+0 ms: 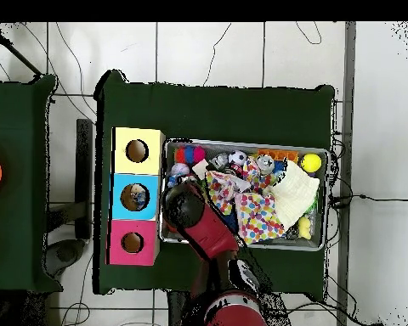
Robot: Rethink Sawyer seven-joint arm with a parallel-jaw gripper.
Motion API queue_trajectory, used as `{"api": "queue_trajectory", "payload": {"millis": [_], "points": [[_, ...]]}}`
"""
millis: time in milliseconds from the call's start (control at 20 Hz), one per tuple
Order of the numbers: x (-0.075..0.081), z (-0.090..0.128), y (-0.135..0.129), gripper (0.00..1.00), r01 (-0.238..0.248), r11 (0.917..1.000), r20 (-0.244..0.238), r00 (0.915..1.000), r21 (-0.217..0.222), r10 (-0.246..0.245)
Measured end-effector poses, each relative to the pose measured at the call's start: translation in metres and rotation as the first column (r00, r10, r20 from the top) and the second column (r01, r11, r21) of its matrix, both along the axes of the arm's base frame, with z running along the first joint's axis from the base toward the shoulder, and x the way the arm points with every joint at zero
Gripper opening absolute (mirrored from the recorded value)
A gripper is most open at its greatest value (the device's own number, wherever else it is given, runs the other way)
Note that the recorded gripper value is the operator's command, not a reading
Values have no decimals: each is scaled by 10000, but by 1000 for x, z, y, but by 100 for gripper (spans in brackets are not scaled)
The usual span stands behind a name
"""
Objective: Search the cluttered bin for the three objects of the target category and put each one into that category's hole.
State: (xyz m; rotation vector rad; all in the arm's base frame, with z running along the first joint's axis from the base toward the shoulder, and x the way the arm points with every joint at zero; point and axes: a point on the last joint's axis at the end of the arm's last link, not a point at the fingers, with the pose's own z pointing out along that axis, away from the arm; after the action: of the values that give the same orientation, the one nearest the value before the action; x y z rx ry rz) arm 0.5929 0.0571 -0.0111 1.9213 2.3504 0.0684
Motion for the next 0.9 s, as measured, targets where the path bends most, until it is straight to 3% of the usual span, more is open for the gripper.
{"api": "queue_trajectory", "payload": {"millis": [550,900], "points": [[2,-8,2,100,1185,9930,128,9929,-30,-1184],[2,-5,1,100,1498,9886,-5,9887,154,-1498]]}}
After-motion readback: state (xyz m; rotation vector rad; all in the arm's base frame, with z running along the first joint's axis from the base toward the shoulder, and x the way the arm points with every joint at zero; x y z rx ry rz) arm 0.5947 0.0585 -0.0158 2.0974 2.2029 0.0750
